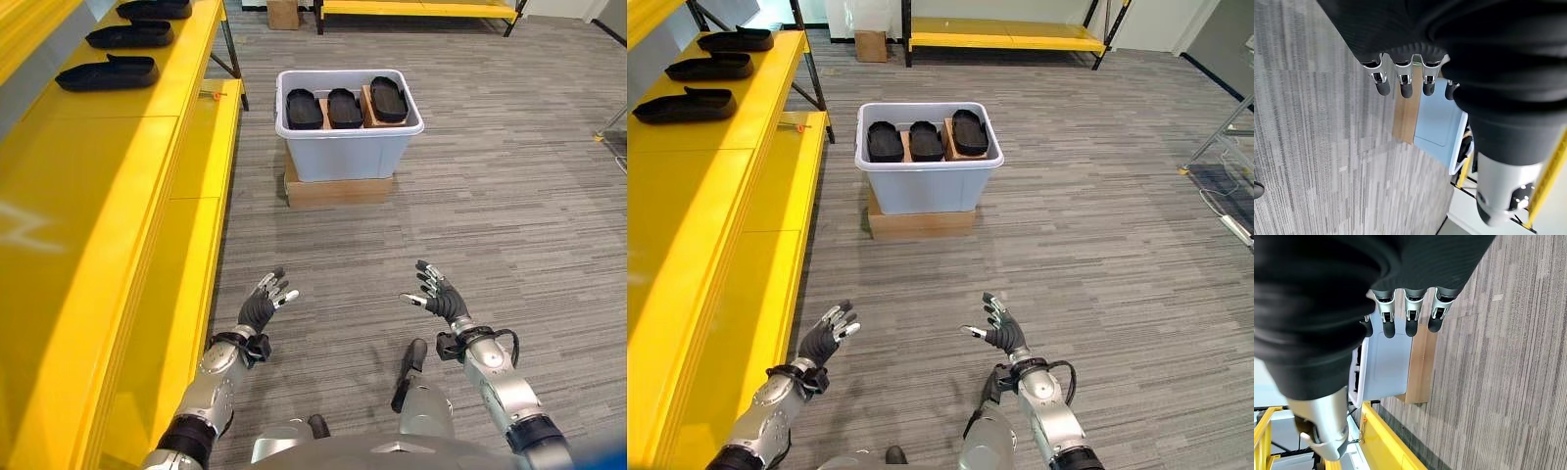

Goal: Move parts from the plastic box to the shelf.

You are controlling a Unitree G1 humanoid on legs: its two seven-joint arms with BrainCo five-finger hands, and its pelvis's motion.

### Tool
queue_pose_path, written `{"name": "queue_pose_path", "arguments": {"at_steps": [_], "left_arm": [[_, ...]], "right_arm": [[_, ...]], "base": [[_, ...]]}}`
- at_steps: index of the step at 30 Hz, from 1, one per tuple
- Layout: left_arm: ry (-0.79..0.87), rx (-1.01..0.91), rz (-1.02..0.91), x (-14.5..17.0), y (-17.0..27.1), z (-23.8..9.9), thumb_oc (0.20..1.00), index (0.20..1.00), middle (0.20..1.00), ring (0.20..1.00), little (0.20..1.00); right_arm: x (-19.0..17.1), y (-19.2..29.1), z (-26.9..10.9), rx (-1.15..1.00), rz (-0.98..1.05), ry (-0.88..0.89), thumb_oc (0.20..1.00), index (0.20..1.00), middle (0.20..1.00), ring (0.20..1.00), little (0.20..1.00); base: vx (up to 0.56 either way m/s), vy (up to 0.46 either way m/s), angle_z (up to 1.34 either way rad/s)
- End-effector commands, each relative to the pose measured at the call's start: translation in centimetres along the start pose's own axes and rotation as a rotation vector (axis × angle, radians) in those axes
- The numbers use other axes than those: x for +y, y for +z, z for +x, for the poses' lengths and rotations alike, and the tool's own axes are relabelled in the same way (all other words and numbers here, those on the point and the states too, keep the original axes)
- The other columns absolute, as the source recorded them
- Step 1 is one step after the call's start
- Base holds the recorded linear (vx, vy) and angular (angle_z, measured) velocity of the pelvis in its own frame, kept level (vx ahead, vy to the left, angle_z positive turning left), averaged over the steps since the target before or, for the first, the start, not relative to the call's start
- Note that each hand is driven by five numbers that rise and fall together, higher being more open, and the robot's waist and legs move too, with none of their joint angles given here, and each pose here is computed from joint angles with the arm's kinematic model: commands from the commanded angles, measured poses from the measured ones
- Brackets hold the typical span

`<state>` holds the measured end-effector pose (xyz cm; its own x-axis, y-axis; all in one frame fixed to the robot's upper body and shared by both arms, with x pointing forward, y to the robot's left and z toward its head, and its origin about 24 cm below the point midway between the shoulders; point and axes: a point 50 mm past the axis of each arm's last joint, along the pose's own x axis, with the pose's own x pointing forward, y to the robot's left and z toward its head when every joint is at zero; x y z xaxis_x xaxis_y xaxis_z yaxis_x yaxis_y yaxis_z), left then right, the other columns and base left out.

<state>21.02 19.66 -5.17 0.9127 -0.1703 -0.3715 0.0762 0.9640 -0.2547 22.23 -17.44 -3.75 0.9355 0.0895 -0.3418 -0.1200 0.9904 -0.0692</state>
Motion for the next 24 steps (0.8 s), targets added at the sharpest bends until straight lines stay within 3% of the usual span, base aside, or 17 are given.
{"name": "queue_pose_path", "arguments": {"at_steps": [1,8,18,24], "left_arm": [[-0.069,-0.164,0.035,-1.4,3.2,0.6,1.000,1.000,1.000,1.000,1.000],[-0.015,-0.188,-0.026,-0.9,2.8,-0.2,1.000,1.000,1.000,1.000,1.000],[0.063,-0.202,-0.092,-0.9,2.2,0.1,1.000,1.000,1.000,1.000,1.000],[0.061,-0.197,-0.040,0.0,2.9,-0.1,1.000,1.000,1.000,1.000,1.000]], "right_arm": [[-1.5,2.8,0.4,-0.134,0.023,-0.090,1.000,1.000,1.000,1.000,1.000],[-3.4,1.8,0.5,-0.051,-0.007,-0.213,1.000,1.000,1.000,1.000,1.000],[-4.5,2.7,0.5,-0.086,-0.062,-0.201,1.000,1.000,1.000,1.000,1.000],[-3.9,2.1,0.2,-0.073,-0.042,-0.169,1.000,1.000,1.000,1.000,1.000]], "base": [[0.32,-0.248,0.67],[0.33,-0.262,0.02],[0.26,-0.300,-0.04],[0.21,0.054,0.20]]}}
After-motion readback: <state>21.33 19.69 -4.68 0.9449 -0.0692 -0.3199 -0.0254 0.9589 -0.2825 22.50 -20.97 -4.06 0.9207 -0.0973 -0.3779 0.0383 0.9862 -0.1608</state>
